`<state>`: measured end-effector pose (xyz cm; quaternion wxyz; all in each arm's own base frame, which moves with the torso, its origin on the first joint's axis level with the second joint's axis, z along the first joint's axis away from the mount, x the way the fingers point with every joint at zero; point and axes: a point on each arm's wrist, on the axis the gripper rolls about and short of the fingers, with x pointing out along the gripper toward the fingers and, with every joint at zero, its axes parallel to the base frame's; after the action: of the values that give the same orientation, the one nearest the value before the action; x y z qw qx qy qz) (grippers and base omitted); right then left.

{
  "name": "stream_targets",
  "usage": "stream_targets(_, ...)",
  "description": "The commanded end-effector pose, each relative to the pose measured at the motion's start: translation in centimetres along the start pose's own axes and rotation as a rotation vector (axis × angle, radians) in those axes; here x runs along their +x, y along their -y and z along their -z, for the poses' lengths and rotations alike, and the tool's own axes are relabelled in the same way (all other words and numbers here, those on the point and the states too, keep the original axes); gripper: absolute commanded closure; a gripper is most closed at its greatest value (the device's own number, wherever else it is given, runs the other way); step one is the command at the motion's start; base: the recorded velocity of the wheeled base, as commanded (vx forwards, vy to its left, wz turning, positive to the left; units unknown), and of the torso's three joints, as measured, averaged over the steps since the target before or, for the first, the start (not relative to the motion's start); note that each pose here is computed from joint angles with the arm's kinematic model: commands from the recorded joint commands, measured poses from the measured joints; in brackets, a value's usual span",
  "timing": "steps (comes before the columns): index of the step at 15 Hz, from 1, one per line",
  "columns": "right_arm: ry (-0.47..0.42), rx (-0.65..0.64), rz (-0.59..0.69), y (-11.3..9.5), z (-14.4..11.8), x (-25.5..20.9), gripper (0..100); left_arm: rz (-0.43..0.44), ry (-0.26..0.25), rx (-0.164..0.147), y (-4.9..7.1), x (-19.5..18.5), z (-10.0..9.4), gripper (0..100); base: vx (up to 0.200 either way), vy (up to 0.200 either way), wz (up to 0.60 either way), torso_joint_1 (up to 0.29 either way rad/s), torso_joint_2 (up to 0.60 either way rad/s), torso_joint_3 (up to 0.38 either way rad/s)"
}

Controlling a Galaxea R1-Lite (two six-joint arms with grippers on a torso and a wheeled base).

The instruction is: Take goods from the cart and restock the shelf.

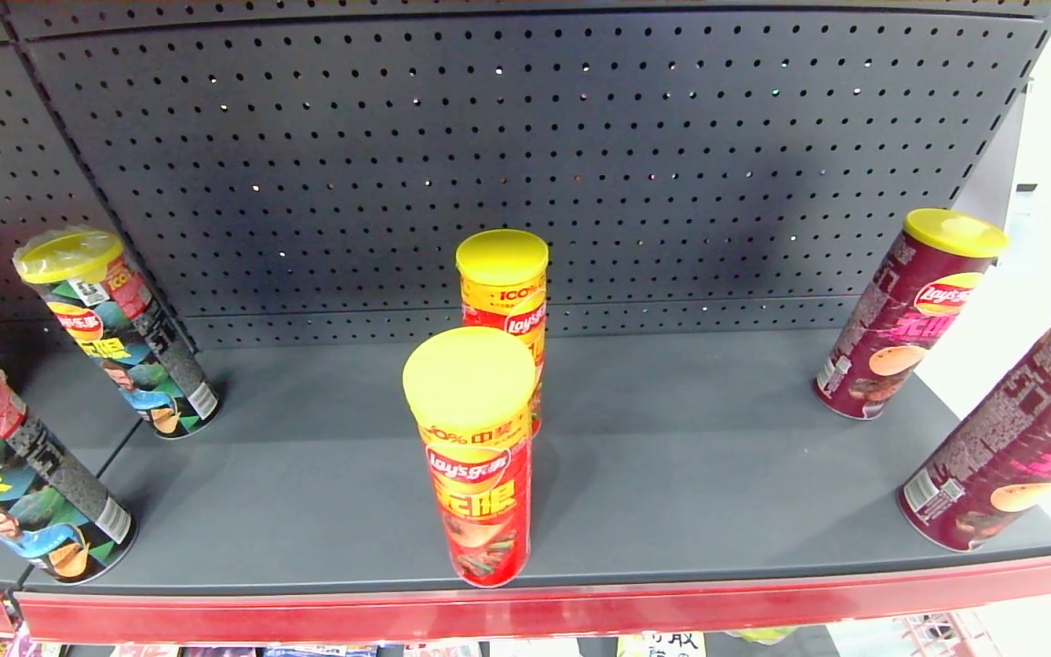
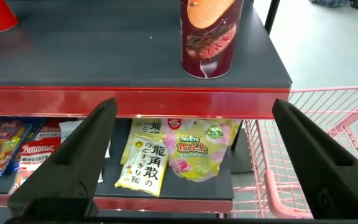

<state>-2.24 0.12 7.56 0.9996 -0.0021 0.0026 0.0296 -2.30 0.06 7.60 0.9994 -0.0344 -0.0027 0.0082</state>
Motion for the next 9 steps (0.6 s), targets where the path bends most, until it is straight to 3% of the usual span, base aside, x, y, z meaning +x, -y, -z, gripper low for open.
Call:
stream_targets(1,0.001,0.000,-0.001,0.00,0.00,-0.01,0,0.000,0.000,0.000,0.00,0.00,-0.03,0,0.000,0.000,0.00,0.000,0.00,0.000)
stream_targets(9,0.001,0.003,-0.001,0.00,0.00,-0.01,0,0.000,0.000,0.000,0.00,0.00,-0.03,0,0.000,0.000,0.00,0.000,0.00,0.000)
